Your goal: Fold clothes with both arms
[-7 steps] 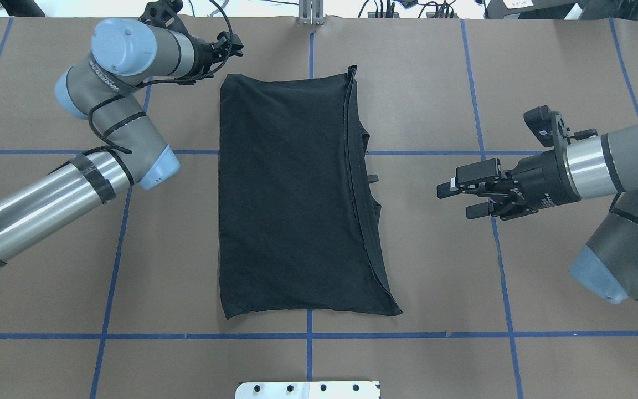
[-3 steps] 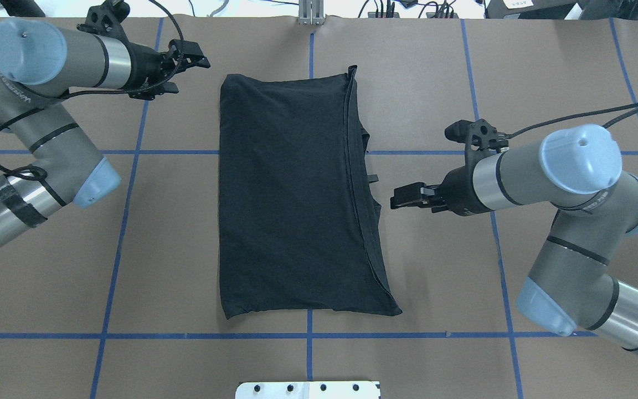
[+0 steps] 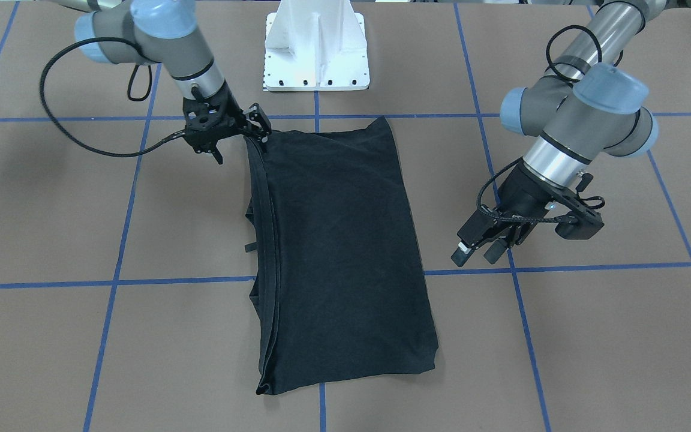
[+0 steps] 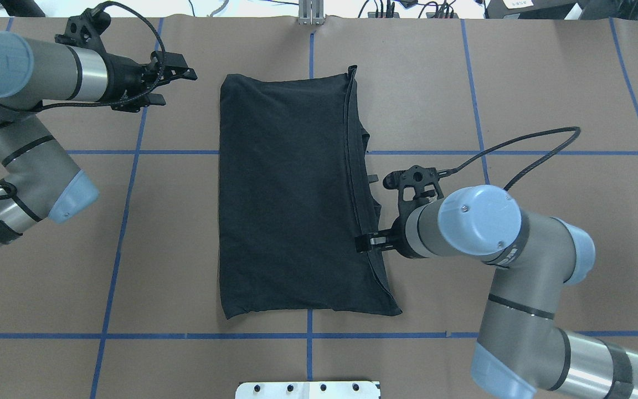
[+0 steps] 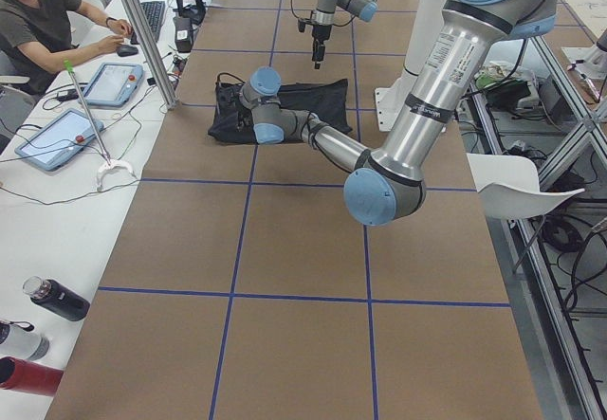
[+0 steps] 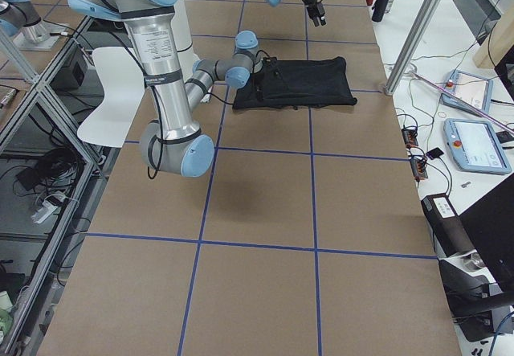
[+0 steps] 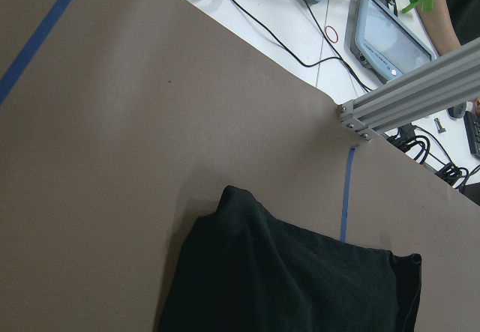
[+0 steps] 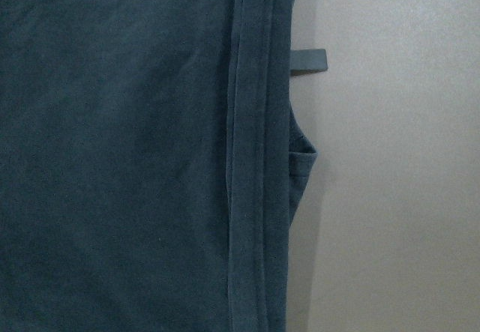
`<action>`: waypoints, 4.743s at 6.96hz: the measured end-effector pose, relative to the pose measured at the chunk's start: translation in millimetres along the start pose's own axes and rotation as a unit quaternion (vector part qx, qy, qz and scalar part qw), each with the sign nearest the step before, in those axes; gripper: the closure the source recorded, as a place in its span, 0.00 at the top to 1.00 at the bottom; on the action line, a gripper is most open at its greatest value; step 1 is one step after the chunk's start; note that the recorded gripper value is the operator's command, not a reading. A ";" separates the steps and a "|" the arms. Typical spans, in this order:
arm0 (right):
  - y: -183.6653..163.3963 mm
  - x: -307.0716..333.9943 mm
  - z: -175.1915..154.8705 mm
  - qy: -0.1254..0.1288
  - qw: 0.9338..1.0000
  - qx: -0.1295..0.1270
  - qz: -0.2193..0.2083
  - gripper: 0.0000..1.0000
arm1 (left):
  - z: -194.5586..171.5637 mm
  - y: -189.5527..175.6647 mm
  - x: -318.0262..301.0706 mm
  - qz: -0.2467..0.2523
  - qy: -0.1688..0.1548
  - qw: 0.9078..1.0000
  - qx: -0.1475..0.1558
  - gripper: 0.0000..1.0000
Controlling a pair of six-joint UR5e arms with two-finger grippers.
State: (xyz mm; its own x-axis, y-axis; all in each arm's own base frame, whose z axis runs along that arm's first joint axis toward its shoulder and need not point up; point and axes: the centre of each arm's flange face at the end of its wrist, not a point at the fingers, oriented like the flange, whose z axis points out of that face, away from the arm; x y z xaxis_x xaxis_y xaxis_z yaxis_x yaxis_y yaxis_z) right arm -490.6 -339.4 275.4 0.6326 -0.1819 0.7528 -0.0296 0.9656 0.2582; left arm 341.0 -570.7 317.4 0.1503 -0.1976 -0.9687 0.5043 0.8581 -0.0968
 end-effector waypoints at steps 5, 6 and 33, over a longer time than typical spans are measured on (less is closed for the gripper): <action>23.7 -25.1 37.9 0.108 0.991 -0.020 -0.073 1.00 | -1.6 2.0 -5.4 -0.001 -0.003 1.000 -0.005 1.00; 24.1 -23.4 44.5 0.114 0.990 -0.024 -0.077 1.00 | -1.4 2.0 -5.8 -0.001 -0.003 1.000 -0.005 1.00; 18.5 -13.5 59.6 0.132 0.985 -0.039 -0.106 1.00 | -3.1 7.4 3.9 -0.005 0.005 1.000 -0.009 1.00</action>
State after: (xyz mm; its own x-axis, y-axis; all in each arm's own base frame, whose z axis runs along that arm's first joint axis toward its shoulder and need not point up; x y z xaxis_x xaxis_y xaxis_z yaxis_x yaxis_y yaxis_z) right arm -545.8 -330.1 306.1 0.7978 -0.3361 0.5006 0.1772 0.9243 0.3381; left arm 342.6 -563.6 312.2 0.1366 -0.2004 -0.9702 0.4898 0.8649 -0.1097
